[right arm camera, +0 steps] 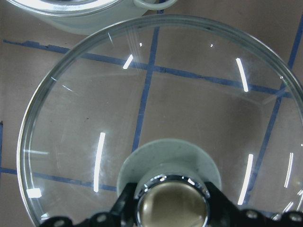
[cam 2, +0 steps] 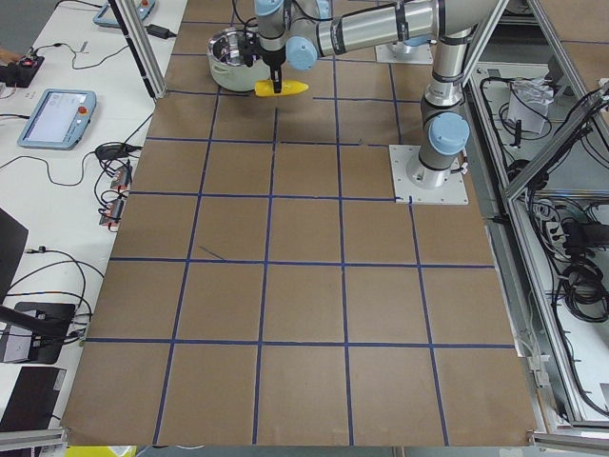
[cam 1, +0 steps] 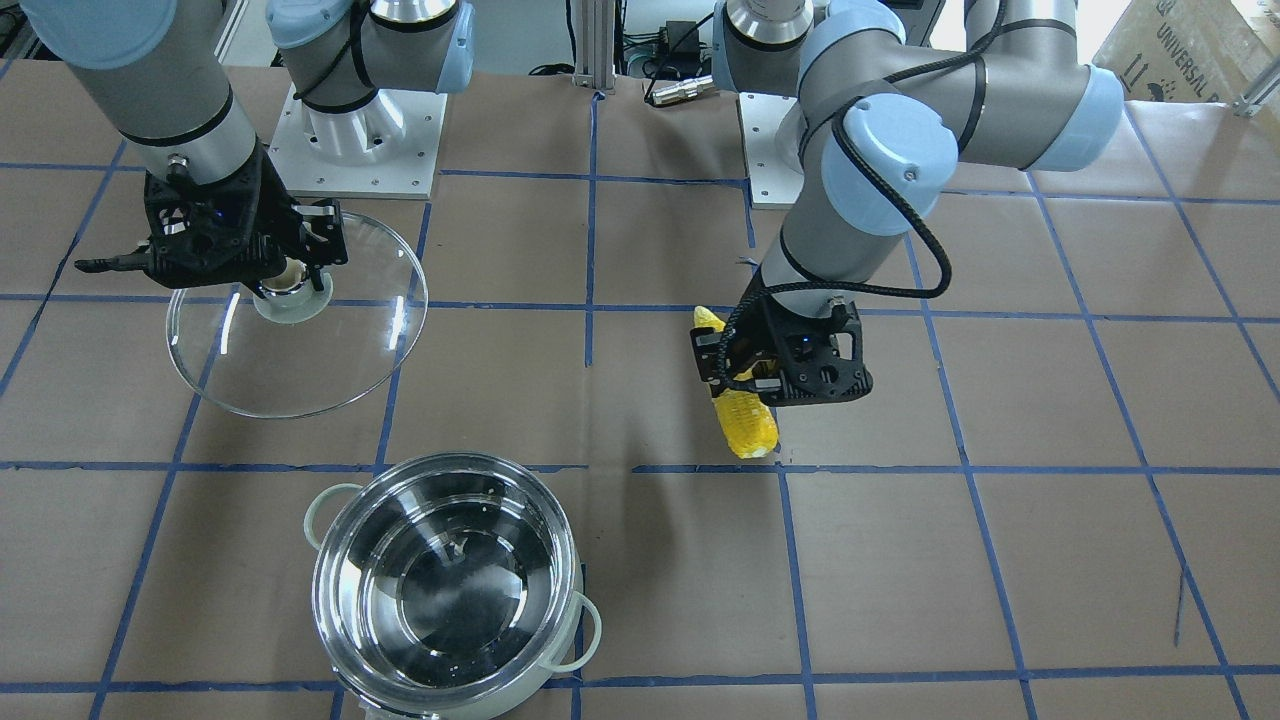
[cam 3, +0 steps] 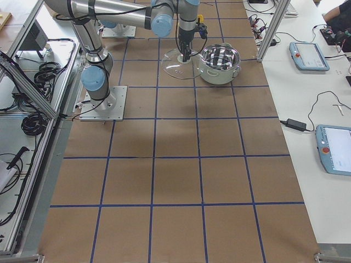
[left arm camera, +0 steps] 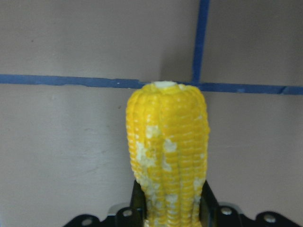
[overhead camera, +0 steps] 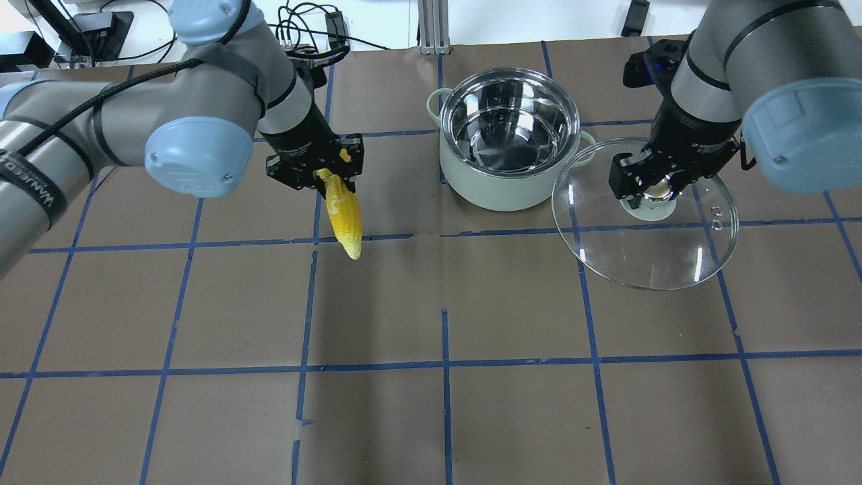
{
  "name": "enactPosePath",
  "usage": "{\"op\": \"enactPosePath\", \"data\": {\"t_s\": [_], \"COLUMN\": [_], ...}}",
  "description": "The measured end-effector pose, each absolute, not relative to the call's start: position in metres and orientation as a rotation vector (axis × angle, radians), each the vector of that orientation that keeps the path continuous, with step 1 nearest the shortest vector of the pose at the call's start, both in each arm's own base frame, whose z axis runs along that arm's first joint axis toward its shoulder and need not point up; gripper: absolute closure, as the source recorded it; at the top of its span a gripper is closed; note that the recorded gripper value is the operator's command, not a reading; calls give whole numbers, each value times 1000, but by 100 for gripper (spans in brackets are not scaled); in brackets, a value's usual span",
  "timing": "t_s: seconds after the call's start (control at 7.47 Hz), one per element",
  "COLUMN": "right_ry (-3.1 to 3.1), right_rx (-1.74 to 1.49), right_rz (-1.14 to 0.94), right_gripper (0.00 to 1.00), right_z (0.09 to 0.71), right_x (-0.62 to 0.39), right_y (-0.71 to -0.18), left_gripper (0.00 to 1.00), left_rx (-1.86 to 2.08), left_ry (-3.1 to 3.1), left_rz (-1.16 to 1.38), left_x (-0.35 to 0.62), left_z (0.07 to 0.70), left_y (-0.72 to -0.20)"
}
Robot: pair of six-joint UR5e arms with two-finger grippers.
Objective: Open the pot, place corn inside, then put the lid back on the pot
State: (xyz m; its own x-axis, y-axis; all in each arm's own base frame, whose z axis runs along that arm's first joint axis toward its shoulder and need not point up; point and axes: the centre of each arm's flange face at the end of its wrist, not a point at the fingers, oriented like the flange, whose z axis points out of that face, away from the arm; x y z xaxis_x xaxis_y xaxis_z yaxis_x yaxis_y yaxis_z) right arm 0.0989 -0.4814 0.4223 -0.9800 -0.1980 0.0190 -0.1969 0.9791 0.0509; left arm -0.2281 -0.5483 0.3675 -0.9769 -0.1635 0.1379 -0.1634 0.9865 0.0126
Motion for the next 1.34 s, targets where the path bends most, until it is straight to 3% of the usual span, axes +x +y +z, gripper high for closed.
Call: {"op": "enactPosePath", "data": {"t_s": [0.54, 1.07, 1.34], "right_ry": [-3114, -3116, -3117], "right_rx": [239, 219, 216], "right_rz": [-88, -89, -83], "right_gripper": [69, 69, 69], "right_z": [417, 405, 404], "right_x": [60, 51, 50], "right_y": [-486, -485, -485], "left_gripper": [73, 72, 1], "left_rx": [167, 135, 125], "left_ry": [-3040, -3041, -3039], "left_rz": [103, 155, 176], "left_x": [-376, -451, -463], "left_z": [368, 362, 351], "left_y": [-608, -664, -681]}}
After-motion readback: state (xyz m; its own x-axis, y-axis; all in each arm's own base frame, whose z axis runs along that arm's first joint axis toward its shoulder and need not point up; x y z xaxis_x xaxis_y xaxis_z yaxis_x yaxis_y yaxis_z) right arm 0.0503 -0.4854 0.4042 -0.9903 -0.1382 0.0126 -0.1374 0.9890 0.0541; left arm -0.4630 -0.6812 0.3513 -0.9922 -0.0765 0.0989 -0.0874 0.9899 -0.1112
